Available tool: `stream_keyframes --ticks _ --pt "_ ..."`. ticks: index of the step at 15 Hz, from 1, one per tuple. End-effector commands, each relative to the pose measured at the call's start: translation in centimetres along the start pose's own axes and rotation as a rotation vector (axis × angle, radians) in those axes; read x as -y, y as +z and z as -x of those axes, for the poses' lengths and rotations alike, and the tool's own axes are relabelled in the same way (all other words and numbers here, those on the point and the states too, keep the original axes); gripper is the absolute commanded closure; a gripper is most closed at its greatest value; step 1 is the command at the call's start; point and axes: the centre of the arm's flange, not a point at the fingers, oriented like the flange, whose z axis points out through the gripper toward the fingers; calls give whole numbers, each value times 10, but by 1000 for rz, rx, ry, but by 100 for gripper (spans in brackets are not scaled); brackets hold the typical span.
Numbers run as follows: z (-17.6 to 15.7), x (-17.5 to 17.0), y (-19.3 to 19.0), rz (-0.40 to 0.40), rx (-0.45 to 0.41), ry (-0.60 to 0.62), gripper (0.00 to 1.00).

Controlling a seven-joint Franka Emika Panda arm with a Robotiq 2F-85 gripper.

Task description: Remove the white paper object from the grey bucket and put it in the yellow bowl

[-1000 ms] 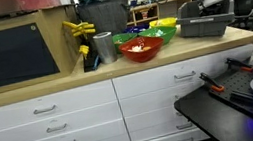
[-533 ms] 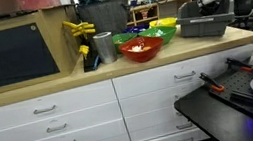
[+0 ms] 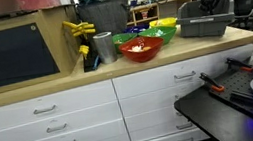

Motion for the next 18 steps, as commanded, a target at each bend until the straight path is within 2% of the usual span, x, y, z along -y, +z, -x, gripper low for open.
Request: stream_keyframes --ticks 1,4,6,7,8,9,13,18 --pt "13 6 -63 -45 77 13 100" --pt "18 15 -104 -85 97 14 100" --pt "22 18 -115 -97 106 11 100" --pt "24 19 -115 -96 112 11 74" --pt "28 20 -113 -94 117 5 73" --pt "32 21 -108 -93 121 0 66" --pt "51 35 -85 -120 140 -19 37" --pt "75 68 -68 -168 153 -74 1"
